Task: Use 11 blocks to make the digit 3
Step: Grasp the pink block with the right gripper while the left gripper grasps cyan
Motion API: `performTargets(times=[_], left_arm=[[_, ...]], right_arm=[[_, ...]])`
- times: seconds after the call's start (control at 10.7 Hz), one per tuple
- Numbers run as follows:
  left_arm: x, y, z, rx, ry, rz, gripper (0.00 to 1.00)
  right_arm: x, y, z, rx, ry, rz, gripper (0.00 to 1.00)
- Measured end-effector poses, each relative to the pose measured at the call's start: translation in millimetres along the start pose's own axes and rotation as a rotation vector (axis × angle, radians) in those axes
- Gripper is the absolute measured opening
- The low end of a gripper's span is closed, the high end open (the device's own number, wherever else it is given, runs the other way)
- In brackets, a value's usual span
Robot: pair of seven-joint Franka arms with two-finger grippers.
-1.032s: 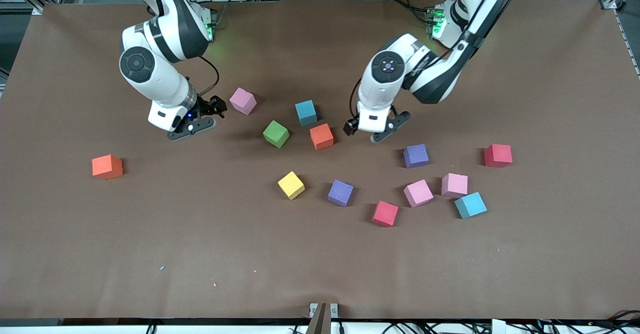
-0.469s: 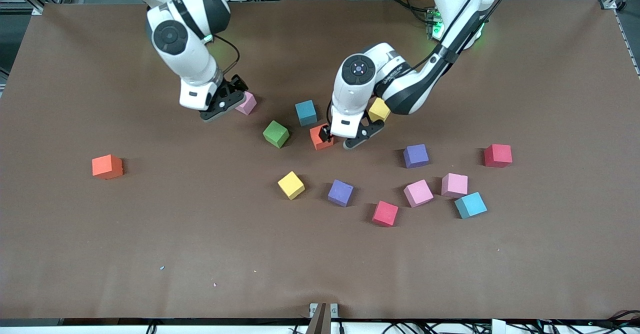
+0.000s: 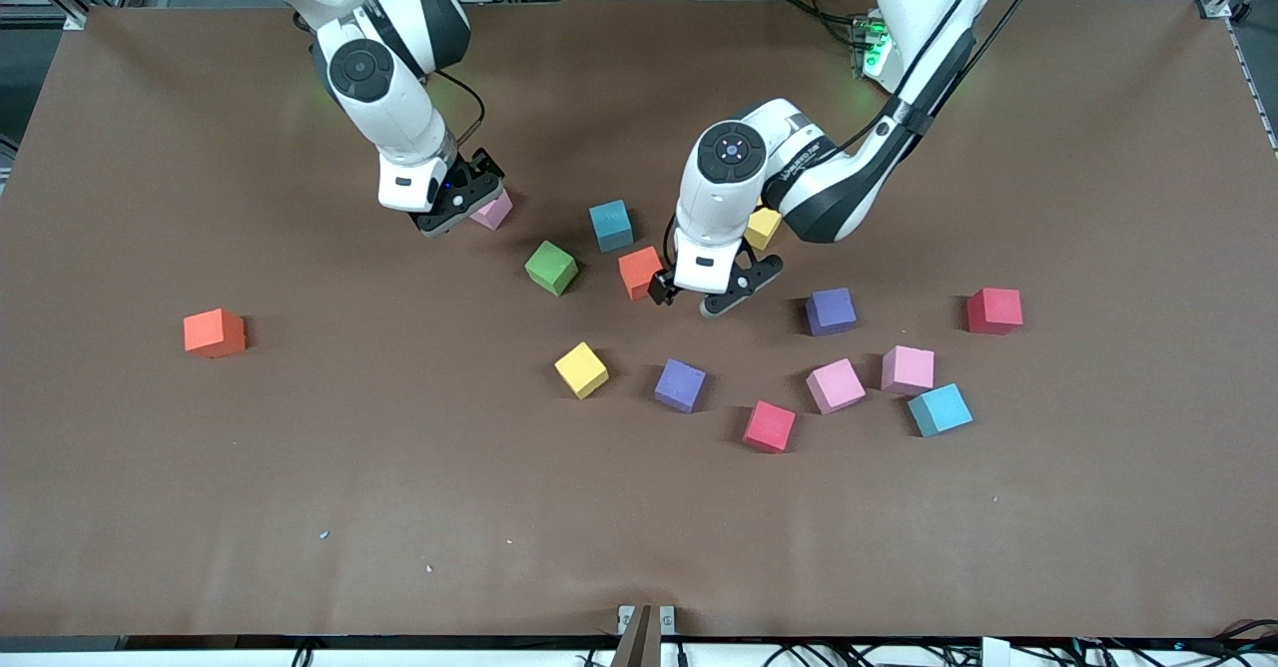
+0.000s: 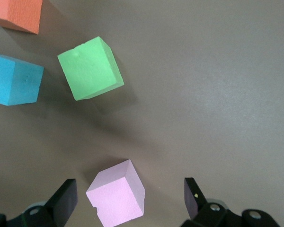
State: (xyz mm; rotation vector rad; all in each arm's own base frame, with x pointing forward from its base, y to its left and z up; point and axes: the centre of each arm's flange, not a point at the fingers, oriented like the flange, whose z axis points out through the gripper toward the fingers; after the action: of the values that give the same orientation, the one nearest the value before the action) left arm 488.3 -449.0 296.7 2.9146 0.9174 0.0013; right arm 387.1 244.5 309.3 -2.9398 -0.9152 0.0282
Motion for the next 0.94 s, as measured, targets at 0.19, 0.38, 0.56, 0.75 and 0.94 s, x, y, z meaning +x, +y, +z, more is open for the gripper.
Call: performTargets(times=[0.19, 0.38, 0.56, 0.75, 0.94], left_arm=[[-8.9, 2.0, 6.7, 0.008, -0.002, 0.022, 1.00], [-25.2, 3.5, 29.1, 0.037, 0.013, 0.079, 1.00], [-38.4, 12.3, 49.2, 0.047, -0.002, 0.101, 1.00], [-60.7, 20.7, 53.5, 0.042, -0.012, 0.091, 1.00], [-99.4, 26.7, 51.8, 0.037, -0.014, 0.085, 1.00]], right_arm=[[-6.3, 0.4, 9.2, -0.005, 0.017, -0.003, 1.00], [-18.1, -9.6, 24.7, -0.008, 0.008, -0.044, 1.00], [-24.7, -32.1, 35.1, -0.009, 0.001, -0.111, 1.00], [-36.5, -51.4, 48.2, -0.012, -0.006, -0.174, 1.00], [-44.4, -46.4, 56.9, -0.013, -0.018, -0.256, 1.00]])
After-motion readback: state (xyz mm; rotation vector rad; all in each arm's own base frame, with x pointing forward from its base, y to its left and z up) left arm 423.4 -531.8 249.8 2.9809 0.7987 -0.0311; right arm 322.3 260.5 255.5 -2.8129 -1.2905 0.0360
